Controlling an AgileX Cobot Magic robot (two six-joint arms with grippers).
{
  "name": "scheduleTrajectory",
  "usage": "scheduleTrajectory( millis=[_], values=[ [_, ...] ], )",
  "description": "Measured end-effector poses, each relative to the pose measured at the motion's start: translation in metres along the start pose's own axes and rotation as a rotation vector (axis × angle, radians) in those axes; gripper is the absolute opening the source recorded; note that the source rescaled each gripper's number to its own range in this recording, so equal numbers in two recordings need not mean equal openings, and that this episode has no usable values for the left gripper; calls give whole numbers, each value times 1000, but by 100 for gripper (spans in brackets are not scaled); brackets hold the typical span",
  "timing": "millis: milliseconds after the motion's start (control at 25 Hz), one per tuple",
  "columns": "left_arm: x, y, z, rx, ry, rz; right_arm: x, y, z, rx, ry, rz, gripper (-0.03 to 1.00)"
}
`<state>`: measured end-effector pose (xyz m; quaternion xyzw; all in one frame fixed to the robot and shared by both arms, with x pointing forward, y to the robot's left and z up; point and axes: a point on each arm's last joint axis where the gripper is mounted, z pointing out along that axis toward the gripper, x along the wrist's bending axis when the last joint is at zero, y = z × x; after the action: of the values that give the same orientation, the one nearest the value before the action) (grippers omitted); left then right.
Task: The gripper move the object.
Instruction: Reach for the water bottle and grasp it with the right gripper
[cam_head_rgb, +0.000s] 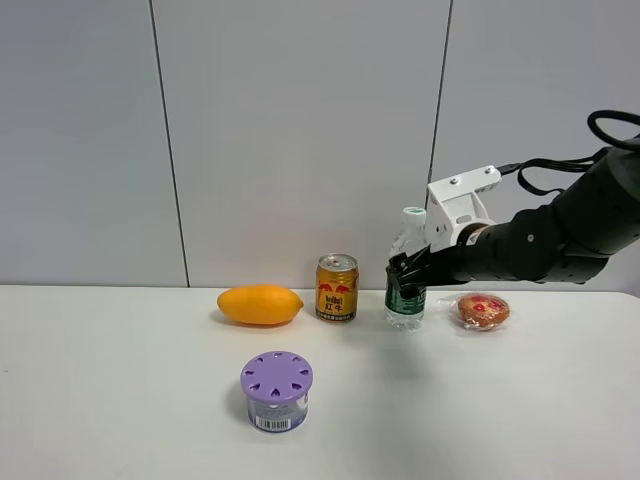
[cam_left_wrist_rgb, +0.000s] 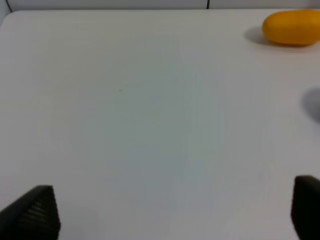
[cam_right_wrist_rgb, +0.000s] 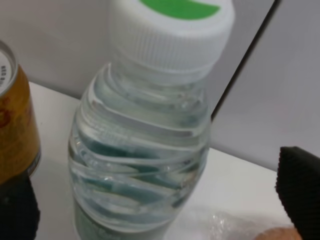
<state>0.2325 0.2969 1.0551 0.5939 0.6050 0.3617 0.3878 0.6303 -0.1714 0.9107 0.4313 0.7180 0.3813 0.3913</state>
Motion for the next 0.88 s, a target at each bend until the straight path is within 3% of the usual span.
scheduleTrajectory(
  millis=[280, 480, 880],
  values=[
    [0, 0, 0, 0, 0, -6, 4, -19, 13, -16, -19, 31, 100],
    [0, 0, 0, 0, 0, 0, 8, -18, 17, -89, -7, 111, 100],
    [0, 0, 0, 0, 0, 0, 15, -9, 27, -149, 19, 115, 97]
  ],
)
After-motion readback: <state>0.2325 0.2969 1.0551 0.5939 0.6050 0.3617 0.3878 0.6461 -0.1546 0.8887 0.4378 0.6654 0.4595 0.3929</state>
